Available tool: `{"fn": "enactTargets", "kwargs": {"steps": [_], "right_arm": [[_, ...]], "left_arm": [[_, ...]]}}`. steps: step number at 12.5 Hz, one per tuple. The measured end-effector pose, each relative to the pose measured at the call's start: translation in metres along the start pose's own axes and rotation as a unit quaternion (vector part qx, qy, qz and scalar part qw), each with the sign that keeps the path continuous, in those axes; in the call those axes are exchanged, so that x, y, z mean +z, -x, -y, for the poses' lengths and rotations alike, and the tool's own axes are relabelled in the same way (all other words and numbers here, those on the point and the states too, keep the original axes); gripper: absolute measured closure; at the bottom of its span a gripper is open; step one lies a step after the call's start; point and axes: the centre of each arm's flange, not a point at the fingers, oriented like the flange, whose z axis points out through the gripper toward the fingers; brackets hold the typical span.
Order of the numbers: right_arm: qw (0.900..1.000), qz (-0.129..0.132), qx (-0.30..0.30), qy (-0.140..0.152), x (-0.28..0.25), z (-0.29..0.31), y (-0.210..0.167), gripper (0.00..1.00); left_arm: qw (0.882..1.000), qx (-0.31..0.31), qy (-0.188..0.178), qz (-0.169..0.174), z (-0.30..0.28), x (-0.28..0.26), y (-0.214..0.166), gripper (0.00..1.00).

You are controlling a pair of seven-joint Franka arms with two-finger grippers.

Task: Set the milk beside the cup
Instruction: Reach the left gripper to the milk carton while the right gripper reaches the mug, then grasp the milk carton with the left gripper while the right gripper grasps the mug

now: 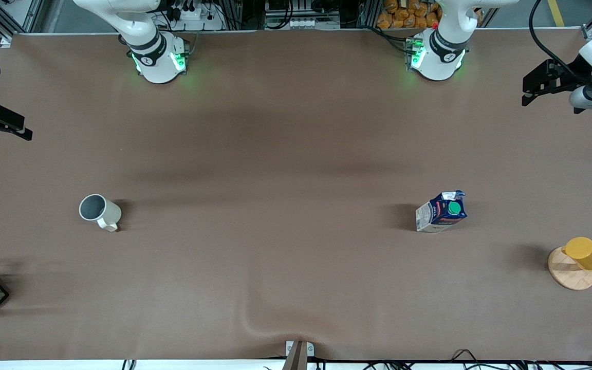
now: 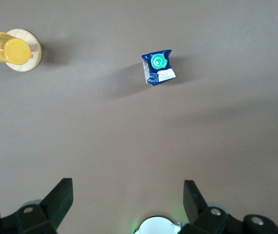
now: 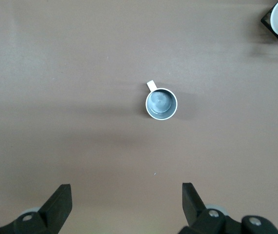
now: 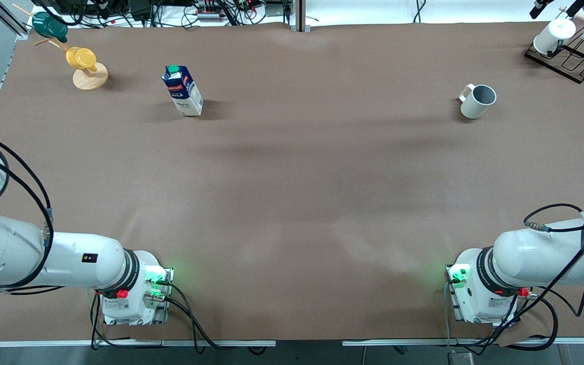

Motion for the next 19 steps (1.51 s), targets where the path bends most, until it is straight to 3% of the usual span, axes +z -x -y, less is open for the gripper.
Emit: {"fn": "enactTargets", "kwargs": {"steps": [7, 10, 15, 19], "right_arm": [[1.0, 0.007, -0.004, 0.02, 0.003, -0.005, 0.0, 0.0], [0.998, 0.025, -0.043, 0.028, 0.032, -0.02, -0.015, 0.0], [0.998, 0.045, -0.026, 0.021, 0.134, -0.079, -0.062, 0.0], [0.999, 0.041, -0.01, -0.001, 0.217, -0.098, -0.093, 0.0]], "left_arm": [[1.0, -0.005, 0.002, 0.014, 0.003, 0.014, -0.01, 0.0], [0.999, -0.008, 0.007, 0.037, 0.011, 0.071, -0.055, 0.0], [0.998, -0.044, 0.022, 0.047, 0.003, 0.201, -0.138, 0.0], [0.994, -0.077, 0.021, 0.074, -0.025, 0.271, -0.163, 0.0]]}}
